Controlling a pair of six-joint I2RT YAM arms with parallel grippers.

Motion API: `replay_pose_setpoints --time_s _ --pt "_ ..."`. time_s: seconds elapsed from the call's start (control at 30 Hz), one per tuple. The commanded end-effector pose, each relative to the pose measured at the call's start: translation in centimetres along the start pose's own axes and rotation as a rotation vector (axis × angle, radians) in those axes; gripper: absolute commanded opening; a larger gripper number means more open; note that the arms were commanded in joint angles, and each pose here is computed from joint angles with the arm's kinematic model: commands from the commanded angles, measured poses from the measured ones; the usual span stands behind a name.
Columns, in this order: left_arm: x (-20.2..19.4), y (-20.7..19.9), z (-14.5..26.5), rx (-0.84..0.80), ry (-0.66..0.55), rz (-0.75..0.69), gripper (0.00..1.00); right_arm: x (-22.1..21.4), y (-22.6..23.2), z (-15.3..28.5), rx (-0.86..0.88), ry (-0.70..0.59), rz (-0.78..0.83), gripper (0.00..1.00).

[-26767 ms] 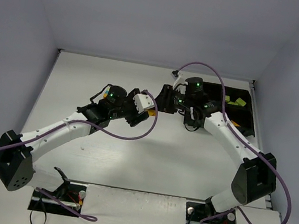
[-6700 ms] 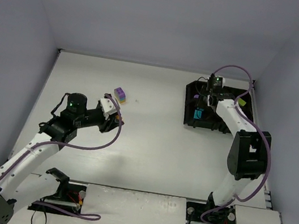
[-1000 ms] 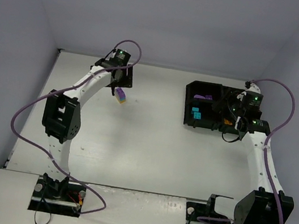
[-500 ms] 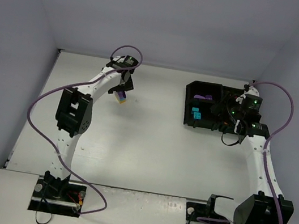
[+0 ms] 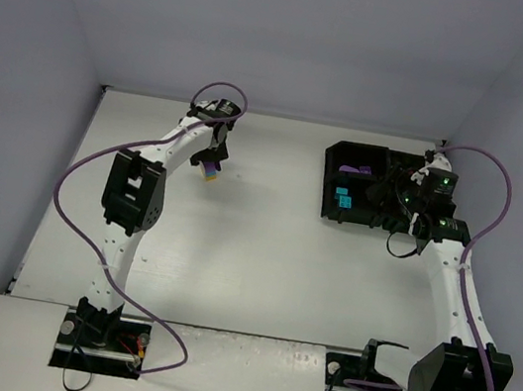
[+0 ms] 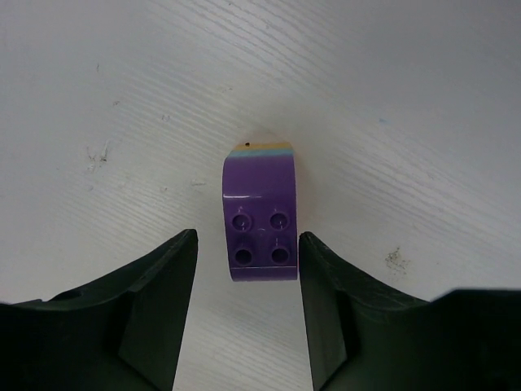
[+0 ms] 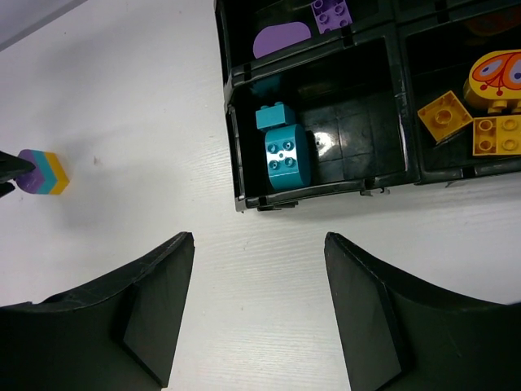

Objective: Sort the legos into containers by color

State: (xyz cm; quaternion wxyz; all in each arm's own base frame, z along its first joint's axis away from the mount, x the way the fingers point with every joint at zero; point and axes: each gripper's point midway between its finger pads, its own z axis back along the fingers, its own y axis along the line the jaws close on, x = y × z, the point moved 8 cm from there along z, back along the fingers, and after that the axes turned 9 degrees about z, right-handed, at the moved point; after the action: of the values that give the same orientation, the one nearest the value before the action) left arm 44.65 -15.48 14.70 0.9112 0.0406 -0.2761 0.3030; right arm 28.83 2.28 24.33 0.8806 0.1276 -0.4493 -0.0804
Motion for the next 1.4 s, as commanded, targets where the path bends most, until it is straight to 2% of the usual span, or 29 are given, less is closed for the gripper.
replay_pose_setpoints --time_s 0.0,0.1,0.5,0.57,0.6,0.7,0.77,0.8,0.83,0.9,1.07,1.1,1.13,1.2,1.23,1.37 --pt "1.9 -0.4 1.5 -0.025 -0.047 0.048 0.46 1.5 0.9 0.8 0.057 -0.086 0.013 0.62" --pt "1.7 -0.4 1.1 -0.022 -0.039 0.047 0.4 1.5 1.0 0.8 0.063 -0.085 0.014 0.62" --pt "1.4 -0.1 0.3 -0.033 -0.03 0.024 0.39 1.3 1.7 1.1 0.116 -0.081 0.033 0.62" --pt "1.5 0.0 0.7 -0.046 -0.036 0.013 0.05 1.4 2.1 1.1 0.14 -0.079 0.042 0.62" --pt "1.4 0.1 0.7 -0.051 -0.04 0.002 0.0 1.6 2.5 1.3 0.167 -0.083 0.051 0.61" --pt "1.6 0.4 1.5 -0.085 -0.059 -0.015 0.0 1.8 3.7 1.5 0.218 -0.084 0.074 0.61" --pt "2.8 0.4 3.5 -0.162 -0.122 -0.017 0.0 2.1 4.8 1.6 0.269 -0.084 0.085 0.61" --pt "2.0 1.0 3.6 -0.186 -0.104 -0.034 0.0 2.2 5.2 1.6 0.295 -0.083 0.086 0.61" --pt "2.9 1.2 6.0 -0.257 -0.144 -0.027 0.0 2.5 6.0 1.9 0.357 -0.086 0.094 0.61" --pt "3.7 0.9 7.9 -0.397 -0.216 -0.044 0.0 2.5 7.3 1.8 0.434 -0.069 0.09 0.61" --pt "3.6 3.2 14.0 -0.67 -0.299 -0.104 0.0 3.2 11.9 1.9 0.666 -0.07 0.14 0.61" --pt "3.8 3.8 16.2 -0.763 -0.308 -0.118 0.0 2.7 13.5 2.0 0.718 -0.053 0.162 0.61" --pt "2.9 4.4 16.1 -0.797 -0.291 -0.149 0.0 3.0 14.6 2.3 0.77 -0.05 0.182 0.61" --pt "3.6 5.4 18.5 -0.938 -0.35 -0.152 0.0 2.7 16.3 1.8 0.838 -0.03 0.207 0.61" --pt "3.4 5.8 18.7 -1.028 -0.337 -0.158 0.0 2.2 17.8 1.8 0.905 -0.006 0.227 0.61" --pt "2.3 7.2 20.4 -1.217 -0.328 -0.231 0.0 2.0 20.6 1.9 1.054 -0.002 0.264 0.61"
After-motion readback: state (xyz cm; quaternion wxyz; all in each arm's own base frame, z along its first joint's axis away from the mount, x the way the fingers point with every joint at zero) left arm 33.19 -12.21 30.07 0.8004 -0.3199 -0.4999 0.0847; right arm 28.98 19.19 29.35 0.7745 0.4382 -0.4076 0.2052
